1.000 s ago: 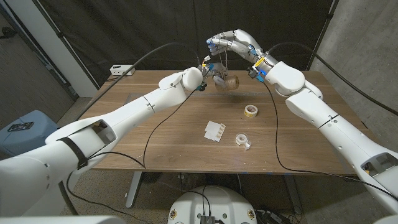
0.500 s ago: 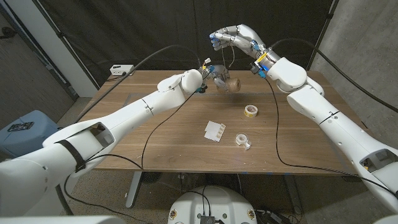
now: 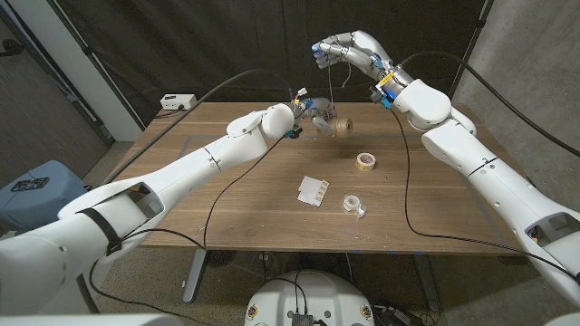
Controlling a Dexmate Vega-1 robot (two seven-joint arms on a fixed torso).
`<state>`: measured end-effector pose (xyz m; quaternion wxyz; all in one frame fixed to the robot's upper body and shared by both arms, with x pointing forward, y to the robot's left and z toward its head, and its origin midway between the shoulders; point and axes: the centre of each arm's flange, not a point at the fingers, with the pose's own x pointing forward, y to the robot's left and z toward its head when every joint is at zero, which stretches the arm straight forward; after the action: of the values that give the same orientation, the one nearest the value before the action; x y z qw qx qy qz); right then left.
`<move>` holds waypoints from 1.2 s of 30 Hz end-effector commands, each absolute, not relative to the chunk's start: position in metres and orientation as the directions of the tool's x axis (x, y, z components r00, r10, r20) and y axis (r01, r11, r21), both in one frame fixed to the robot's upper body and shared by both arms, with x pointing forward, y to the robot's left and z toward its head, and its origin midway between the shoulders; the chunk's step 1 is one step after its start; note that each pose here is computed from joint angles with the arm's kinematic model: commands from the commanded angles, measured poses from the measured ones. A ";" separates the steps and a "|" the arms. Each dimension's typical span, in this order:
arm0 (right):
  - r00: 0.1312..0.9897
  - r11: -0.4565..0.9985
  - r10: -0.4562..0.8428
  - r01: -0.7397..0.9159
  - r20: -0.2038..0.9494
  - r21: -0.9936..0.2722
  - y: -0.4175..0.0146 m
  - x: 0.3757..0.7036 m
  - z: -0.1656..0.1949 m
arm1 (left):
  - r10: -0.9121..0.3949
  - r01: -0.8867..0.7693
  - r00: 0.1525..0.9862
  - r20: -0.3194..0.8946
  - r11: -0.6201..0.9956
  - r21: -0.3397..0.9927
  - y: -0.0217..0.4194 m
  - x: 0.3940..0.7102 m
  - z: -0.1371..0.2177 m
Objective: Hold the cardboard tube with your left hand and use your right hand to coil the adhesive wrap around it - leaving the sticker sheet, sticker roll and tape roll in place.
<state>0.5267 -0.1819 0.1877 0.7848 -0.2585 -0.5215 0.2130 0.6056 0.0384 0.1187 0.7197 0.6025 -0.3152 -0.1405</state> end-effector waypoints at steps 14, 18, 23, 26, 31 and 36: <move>0.415 0.804 0.548 -0.020 0.727 -0.594 -0.207 0.537 0.189 | -0.634 -0.165 0.725 0.269 0.219 0.962 0.036 0.587 0.111; 0.423 0.810 0.536 -0.013 0.731 -0.586 -0.211 0.539 0.189 | -0.637 -0.164 0.724 0.265 0.214 0.963 0.036 0.585 0.111; 0.434 0.815 0.524 -0.004 0.733 -0.580 -0.216 0.542 0.189 | -0.643 -0.162 0.721 0.259 0.207 0.965 0.036 0.582 0.110; 0.442 0.820 0.514 -0.002 0.736 -0.572 -0.219 0.544 0.187 | -0.646 -0.160 0.719 0.256 0.205 0.966 0.037 0.581 0.110; 0.450 0.825 0.503 0.005 0.738 -0.566 -0.223 0.546 0.186 | -0.655 -0.160 0.712 0.253 0.200 0.967 0.036 0.578 0.110; 0.458 0.825 0.499 0.008 0.736 -0.564 -0.225 0.549 0.185 | -0.668 -0.162 0.699 0.255 0.200 0.966 0.034 0.573 0.110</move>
<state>0.5436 -0.2179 0.1873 0.8090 -0.2548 -0.5047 0.1608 0.5811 0.0361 0.1103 0.7010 0.6058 -0.3340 -0.1734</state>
